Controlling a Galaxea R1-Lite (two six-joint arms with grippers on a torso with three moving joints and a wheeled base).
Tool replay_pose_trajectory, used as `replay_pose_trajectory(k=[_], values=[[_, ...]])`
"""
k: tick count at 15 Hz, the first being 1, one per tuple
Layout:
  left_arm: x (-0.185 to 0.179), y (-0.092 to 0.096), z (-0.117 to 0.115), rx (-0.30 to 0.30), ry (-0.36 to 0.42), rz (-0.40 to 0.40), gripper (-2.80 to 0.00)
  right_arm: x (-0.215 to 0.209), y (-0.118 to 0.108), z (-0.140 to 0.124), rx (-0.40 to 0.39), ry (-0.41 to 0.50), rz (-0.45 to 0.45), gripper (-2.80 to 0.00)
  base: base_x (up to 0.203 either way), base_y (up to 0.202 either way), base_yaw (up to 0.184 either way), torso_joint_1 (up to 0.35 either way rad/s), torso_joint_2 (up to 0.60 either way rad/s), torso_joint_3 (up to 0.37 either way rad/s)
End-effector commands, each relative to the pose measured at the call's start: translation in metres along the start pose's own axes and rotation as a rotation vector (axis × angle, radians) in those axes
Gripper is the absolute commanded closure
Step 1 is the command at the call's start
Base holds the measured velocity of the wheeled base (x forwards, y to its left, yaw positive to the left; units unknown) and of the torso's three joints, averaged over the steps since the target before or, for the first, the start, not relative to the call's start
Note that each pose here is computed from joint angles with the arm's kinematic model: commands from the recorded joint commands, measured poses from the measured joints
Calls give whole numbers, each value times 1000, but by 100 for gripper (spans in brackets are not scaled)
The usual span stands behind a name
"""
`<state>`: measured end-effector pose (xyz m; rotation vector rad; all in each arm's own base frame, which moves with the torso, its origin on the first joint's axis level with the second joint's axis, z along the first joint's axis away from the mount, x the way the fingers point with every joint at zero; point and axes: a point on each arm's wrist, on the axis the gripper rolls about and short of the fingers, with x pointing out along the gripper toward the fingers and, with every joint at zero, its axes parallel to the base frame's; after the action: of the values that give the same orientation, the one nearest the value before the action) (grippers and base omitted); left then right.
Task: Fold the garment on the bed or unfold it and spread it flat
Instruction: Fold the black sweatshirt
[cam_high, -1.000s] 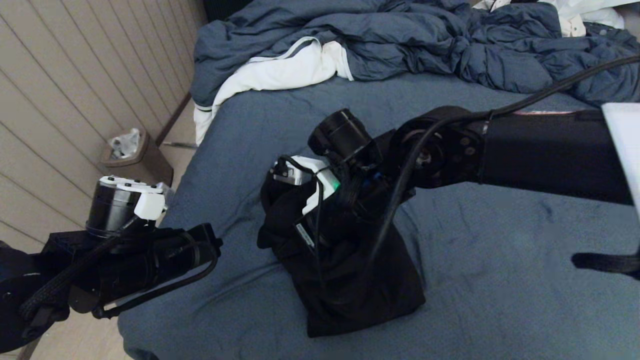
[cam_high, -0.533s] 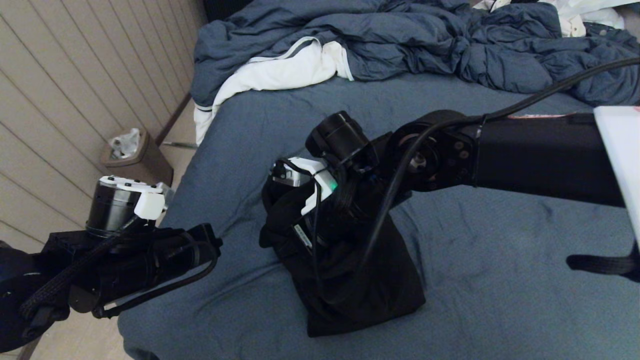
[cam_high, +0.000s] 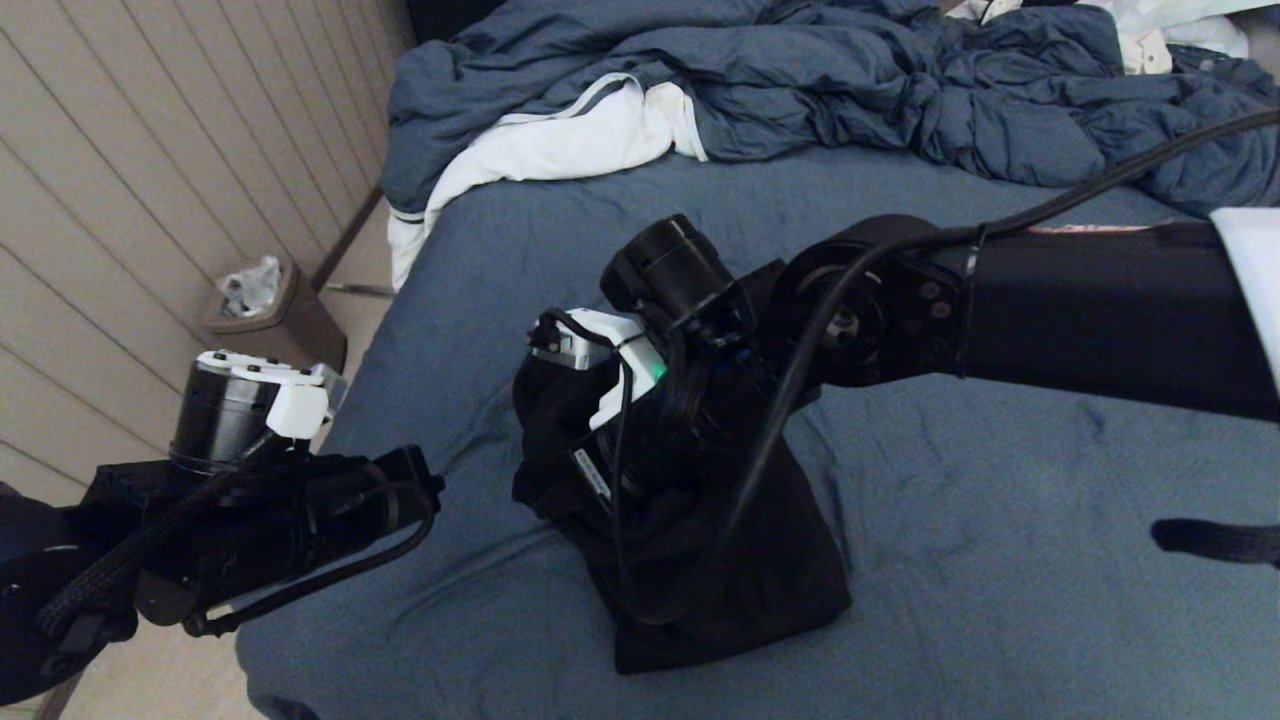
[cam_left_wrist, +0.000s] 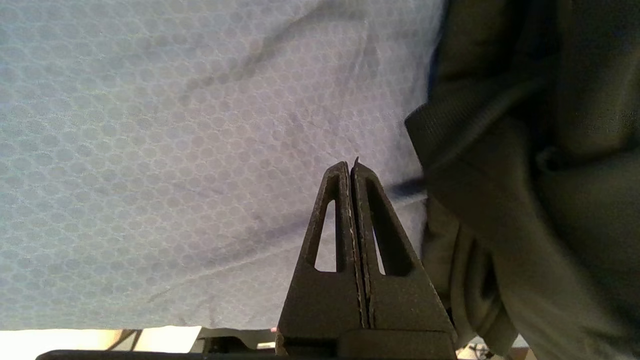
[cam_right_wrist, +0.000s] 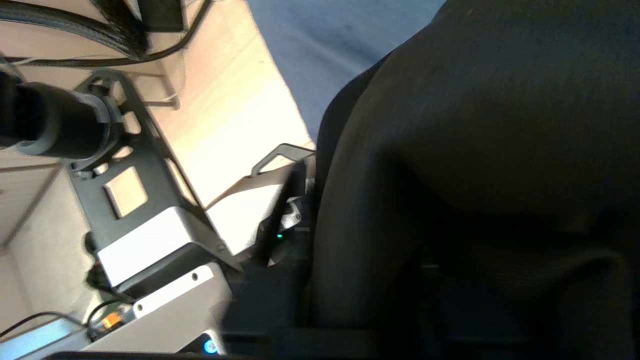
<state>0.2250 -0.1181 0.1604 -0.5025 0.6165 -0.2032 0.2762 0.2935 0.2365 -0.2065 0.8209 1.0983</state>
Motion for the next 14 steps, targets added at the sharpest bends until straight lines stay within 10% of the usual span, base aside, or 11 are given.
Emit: replay_pose_trajectory(k=[1, 14], values=[[-2, 0, 1, -5, -6, -3, 0, -7, 1, 1, -3, -11, -29, -280, 0, 0, 0, 0, 0, 0], [-2, 0, 1, -5, -7, -5, 0, -60, 19, 16, -56, -174, -14, -280, 0, 0, 0, 0, 0, 0]])
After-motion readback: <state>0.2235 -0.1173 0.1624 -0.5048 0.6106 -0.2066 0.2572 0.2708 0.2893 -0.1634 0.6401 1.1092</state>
